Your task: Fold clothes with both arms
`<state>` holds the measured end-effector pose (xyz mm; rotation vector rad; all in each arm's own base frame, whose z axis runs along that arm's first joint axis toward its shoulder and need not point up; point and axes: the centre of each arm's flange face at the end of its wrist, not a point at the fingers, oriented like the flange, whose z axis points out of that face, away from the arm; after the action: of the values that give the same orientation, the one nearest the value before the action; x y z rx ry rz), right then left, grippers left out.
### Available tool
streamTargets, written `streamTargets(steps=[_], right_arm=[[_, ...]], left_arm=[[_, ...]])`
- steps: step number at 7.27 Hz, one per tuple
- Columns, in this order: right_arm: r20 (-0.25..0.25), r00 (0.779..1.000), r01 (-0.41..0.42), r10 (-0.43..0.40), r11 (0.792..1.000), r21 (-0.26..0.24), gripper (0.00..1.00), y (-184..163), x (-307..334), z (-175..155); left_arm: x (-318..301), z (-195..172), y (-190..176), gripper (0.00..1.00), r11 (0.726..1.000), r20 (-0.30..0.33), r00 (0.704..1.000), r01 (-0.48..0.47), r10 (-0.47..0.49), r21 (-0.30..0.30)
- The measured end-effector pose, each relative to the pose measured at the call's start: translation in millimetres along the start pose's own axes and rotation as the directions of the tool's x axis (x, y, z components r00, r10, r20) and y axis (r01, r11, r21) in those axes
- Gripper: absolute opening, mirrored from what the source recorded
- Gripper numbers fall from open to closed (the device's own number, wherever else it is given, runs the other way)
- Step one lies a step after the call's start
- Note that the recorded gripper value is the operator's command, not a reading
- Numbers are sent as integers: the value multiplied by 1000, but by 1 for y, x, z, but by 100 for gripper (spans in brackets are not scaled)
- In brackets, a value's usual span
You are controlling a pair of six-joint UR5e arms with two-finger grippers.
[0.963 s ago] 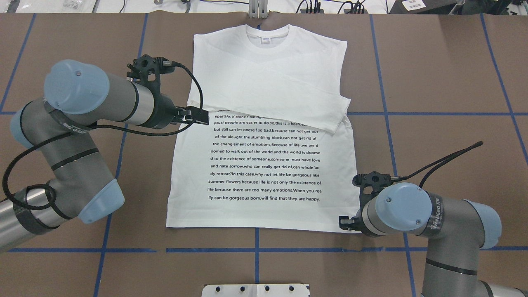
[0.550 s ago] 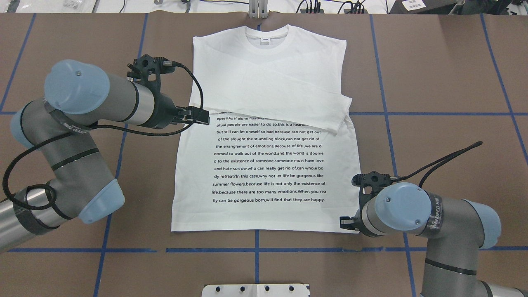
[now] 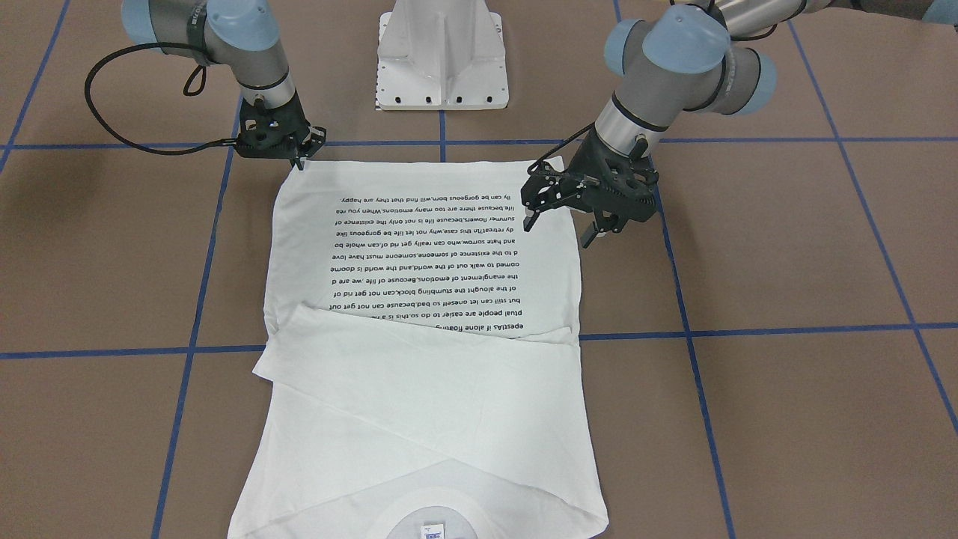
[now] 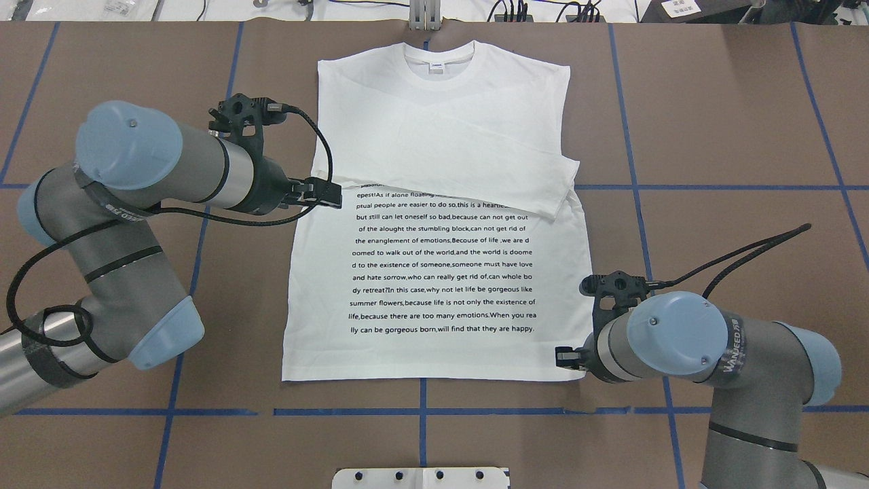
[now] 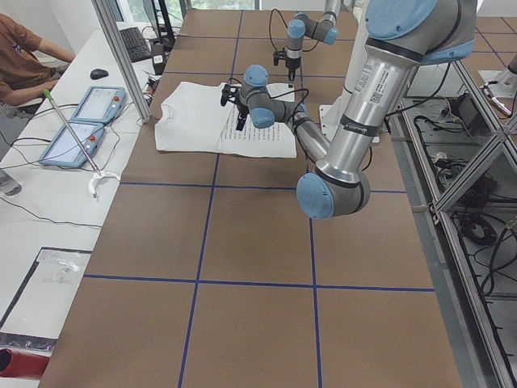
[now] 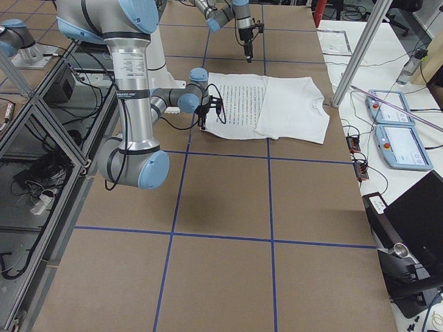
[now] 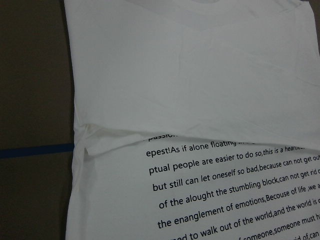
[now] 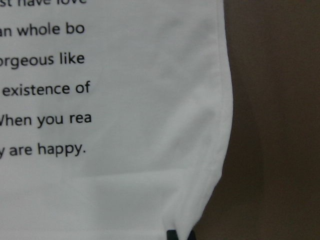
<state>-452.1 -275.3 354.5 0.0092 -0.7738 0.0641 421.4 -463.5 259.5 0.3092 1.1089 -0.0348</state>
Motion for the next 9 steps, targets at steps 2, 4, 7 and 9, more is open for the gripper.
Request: streamTargets(steps=[2, 4, 7, 9], right_arm=[[50, 998, -34, 33, 999, 37, 0, -16, -6, -25], [86, 995, -62, 57, 996, 64, 0, -33, -12, -43], [103, 992, -78, 69, 994, 82, 0, -44, -10, -55], [104, 992, -82, 72, 993, 88, 0, -48, -8, -57]], left_arm=[[-25, 7, 32, 100, 995, 52, 995, 83, -81, -49], [-34, 22, 90, 96, 980, 97, 982, 173, -164, -96], [-10, 57, 172, 90, 955, 199, 947, 278, -253, -108], [4, 57, 191, 86, 955, 246, 938, 278, -246, -104]])
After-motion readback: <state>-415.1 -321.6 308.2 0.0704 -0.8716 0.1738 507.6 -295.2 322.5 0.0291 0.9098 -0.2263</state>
